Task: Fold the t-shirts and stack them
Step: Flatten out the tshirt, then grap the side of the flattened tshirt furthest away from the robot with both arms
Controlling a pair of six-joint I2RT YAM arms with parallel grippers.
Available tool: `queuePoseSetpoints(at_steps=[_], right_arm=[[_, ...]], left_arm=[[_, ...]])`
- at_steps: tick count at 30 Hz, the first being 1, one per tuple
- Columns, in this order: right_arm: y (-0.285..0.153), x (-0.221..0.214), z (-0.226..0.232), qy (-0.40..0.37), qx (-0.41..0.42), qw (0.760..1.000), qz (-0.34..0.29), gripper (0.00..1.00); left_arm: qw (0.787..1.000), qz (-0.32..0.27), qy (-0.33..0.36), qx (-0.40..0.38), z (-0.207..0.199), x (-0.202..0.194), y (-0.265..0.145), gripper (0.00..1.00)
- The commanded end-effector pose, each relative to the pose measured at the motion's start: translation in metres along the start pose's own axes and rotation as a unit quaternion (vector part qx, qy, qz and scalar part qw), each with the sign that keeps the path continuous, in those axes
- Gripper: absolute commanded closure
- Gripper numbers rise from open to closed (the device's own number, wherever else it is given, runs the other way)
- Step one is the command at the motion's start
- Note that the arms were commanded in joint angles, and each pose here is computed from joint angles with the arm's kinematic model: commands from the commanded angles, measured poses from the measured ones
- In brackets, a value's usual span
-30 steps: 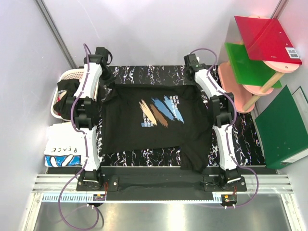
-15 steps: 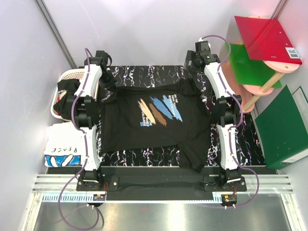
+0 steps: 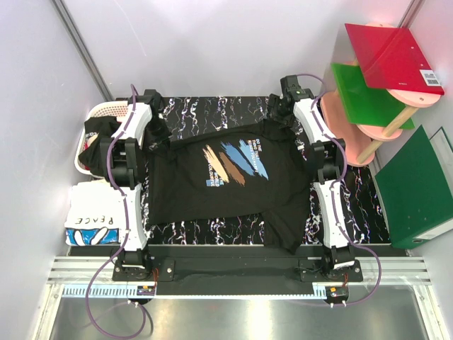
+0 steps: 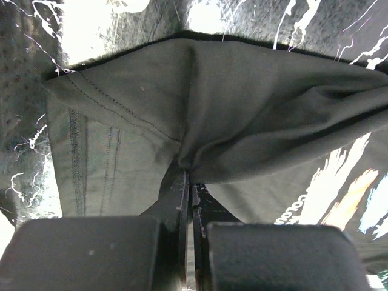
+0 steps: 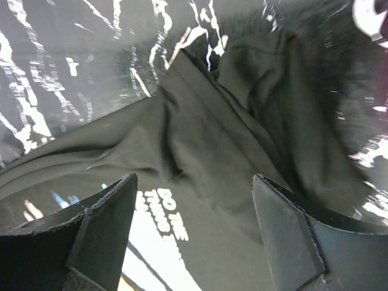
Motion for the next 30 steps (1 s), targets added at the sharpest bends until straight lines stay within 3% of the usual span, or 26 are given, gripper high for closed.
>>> queuePoseSetpoints(at_steps=[1, 9, 11, 12, 13, 15, 16, 17, 26, 28, 29, 30], right_arm=[[-0.003, 0.005, 0.026, 0.019, 0.062, 0.998, 0.007, 0.23], [0.006, -0.004, 0.030, 0.047, 0.085, 0.995, 0.038, 0.30], [0.007, -0.005, 0.030, 0.049, 0.086, 0.994, 0.039, 0.37], [0.010, -0.005, 0.028, 0.050, 0.083, 0.995, 0.039, 0.43], [0.012, -0.006, 0.028, 0.052, 0.082, 0.994, 0.040, 0.59], [0.020, -0.010, 0.026, 0.058, 0.085, 0.993, 0.051, 0.74], [0.022, -0.011, 0.026, 0.060, 0.086, 0.993, 0.053, 0.92], [0.026, -0.014, 0.025, 0.065, 0.087, 0.992, 0.061, 1.00], [-0.013, 0.008, 0.033, 0.031, 0.081, 0.996, 0.004, 1.00], [-0.012, 0.007, 0.032, 0.027, 0.078, 0.997, 0.002, 0.91], [-0.006, 0.005, 0.030, 0.029, 0.075, 0.997, 0.007, 0.76], [-0.003, 0.003, 0.029, 0.031, 0.076, 0.997, 0.013, 0.69]], left_arm=[[0.999, -0.047, 0.016, 0.003, 0.001, 0.011, -0.019, 1.00], [0.999, -0.037, 0.018, 0.005, 0.002, 0.008, -0.013, 1.00], [0.999, -0.036, 0.019, 0.005, 0.002, 0.007, -0.013, 1.00], [0.999, -0.034, 0.019, 0.005, 0.002, 0.006, -0.012, 1.00], [0.999, -0.035, 0.020, 0.006, 0.002, 0.007, -0.012, 1.00], [0.999, -0.034, 0.021, 0.009, 0.003, 0.006, -0.011, 1.00], [0.999, -0.035, 0.021, 0.010, 0.003, 0.006, -0.011, 1.00], [0.999, -0.034, 0.022, 0.011, 0.004, 0.006, -0.010, 1.00], [0.999, -0.045, 0.019, 0.019, 0.005, 0.009, -0.016, 1.00], [0.999, -0.045, 0.018, 0.018, 0.004, 0.009, -0.016, 1.00], [0.999, -0.045, 0.018, 0.020, 0.005, 0.008, -0.017, 1.00], [0.999, -0.047, 0.017, 0.021, 0.005, 0.008, -0.018, 1.00]])
Point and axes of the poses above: each gripper's point midway between its finger pads, its own y axis out along the fingers, its own z axis along the line the jaws close on, x = y × z, the point moved 6 cm from there along -y, back along the fingers, and after that the axes turned 14 degrees about y, right-handed, at the moved point
